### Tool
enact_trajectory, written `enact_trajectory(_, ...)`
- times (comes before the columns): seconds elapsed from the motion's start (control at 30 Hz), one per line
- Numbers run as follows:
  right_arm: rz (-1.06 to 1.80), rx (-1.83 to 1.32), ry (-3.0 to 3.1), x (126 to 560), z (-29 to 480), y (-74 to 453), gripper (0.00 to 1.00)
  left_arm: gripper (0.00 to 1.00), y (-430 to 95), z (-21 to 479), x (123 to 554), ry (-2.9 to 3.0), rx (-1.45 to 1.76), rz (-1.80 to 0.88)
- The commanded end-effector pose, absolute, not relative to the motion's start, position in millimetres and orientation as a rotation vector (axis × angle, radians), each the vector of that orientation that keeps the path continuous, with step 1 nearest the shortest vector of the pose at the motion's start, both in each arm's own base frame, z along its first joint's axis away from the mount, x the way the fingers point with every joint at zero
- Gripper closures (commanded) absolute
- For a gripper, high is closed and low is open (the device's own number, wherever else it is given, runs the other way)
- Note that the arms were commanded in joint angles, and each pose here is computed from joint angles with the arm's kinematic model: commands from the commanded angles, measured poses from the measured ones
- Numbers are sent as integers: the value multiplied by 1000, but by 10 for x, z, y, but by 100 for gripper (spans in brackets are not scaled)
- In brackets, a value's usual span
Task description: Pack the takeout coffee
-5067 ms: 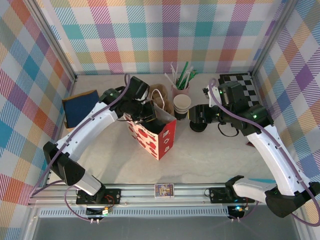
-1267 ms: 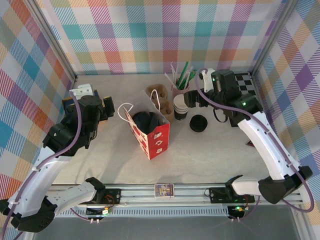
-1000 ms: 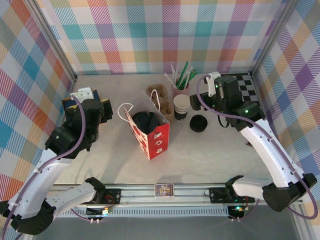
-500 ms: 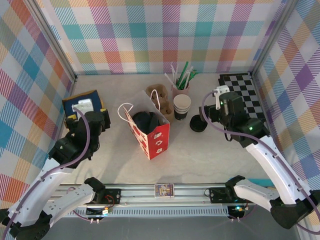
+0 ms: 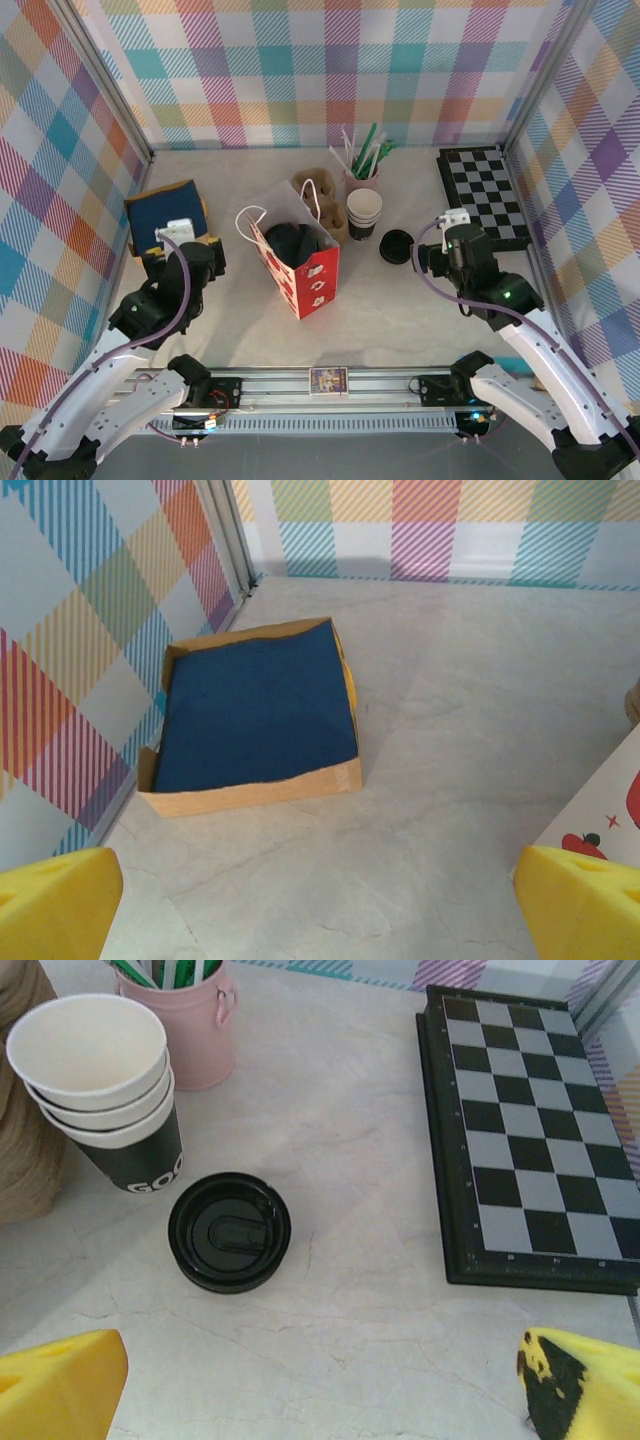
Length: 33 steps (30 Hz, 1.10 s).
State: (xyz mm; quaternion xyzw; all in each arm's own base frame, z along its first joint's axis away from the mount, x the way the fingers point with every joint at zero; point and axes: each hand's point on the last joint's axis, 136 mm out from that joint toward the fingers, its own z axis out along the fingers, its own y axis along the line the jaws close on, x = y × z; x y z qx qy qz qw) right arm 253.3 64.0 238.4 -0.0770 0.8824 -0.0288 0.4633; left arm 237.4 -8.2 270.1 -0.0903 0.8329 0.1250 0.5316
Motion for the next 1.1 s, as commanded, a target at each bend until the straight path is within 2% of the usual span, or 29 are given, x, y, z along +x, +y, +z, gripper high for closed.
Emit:
enact_trajectory(0.0,-44,-128,2141,2496,2356,589,1,0,-89,2695,2399,1973,-243,274)
enact_trajectory(0.53,-30,-135,2119,2270,1887,483,1,0,133,2404,2238,1941,-308,349)
enact_trajectory(0.8,-54,-151,2099,2326,1810,490,1,0,135,2312,2303,1978,-279,447)
enact_trajectory(1.07,-53,-70,2065,2365,1757,438,0,0,152,2183,2298,1930,-322,409)
